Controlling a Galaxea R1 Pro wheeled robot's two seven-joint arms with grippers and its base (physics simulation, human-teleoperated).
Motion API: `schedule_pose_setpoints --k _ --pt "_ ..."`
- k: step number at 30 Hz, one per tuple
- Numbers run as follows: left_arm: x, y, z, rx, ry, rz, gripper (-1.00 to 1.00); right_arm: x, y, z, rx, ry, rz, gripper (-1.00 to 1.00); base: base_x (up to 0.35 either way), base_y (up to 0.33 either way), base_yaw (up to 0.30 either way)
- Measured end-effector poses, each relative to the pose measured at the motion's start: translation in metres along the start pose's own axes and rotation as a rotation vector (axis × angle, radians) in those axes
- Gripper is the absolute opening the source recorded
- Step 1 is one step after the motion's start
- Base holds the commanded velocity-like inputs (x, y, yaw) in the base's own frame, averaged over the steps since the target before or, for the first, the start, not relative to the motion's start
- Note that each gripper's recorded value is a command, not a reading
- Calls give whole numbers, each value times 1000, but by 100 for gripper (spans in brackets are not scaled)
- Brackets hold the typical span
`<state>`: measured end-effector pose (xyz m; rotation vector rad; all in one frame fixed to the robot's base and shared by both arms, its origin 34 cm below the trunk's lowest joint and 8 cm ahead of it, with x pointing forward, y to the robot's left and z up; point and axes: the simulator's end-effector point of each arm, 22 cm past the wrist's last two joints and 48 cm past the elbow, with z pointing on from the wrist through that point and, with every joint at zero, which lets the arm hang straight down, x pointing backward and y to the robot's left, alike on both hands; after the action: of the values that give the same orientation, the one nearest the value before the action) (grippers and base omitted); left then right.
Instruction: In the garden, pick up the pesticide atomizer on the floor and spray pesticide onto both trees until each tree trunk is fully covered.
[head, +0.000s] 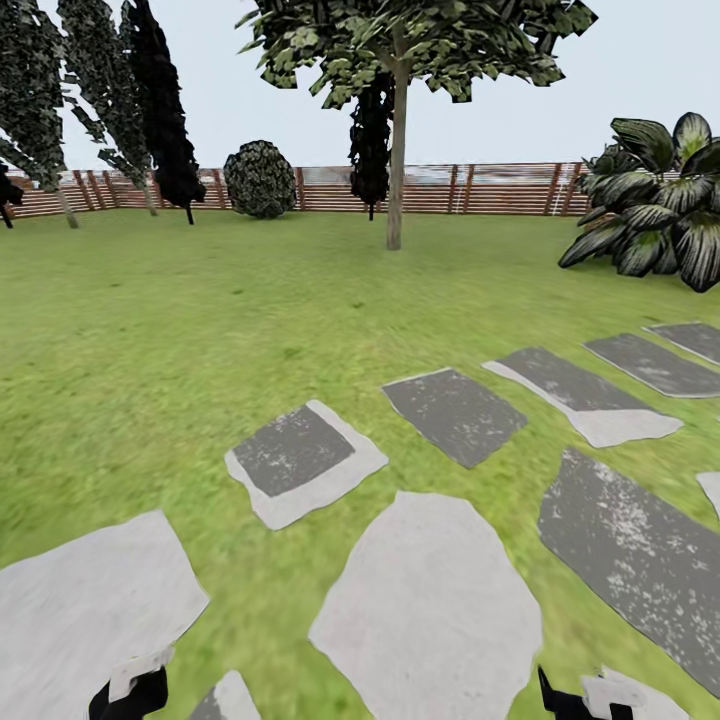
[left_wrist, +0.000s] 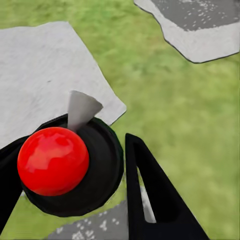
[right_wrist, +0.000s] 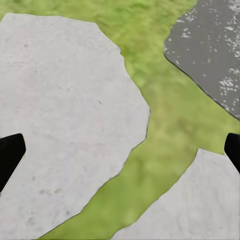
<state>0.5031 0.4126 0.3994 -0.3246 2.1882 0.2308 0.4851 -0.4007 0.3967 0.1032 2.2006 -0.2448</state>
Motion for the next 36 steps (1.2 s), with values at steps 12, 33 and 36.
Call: schedule_pose_setpoints --k 12,33,36 --pt "0 -1 0 2 1 1 -100 0 0 0 0 0 0 100 338 0 0" --pt "-6 -2 -1 4 -13 -3 -100 -7 0 0 -1 -14 2 100 338 0 0" --pt "-6 -2 -1 4 -13 -3 -100 -7 0 0 -1 -14 2 100 338 0 0"
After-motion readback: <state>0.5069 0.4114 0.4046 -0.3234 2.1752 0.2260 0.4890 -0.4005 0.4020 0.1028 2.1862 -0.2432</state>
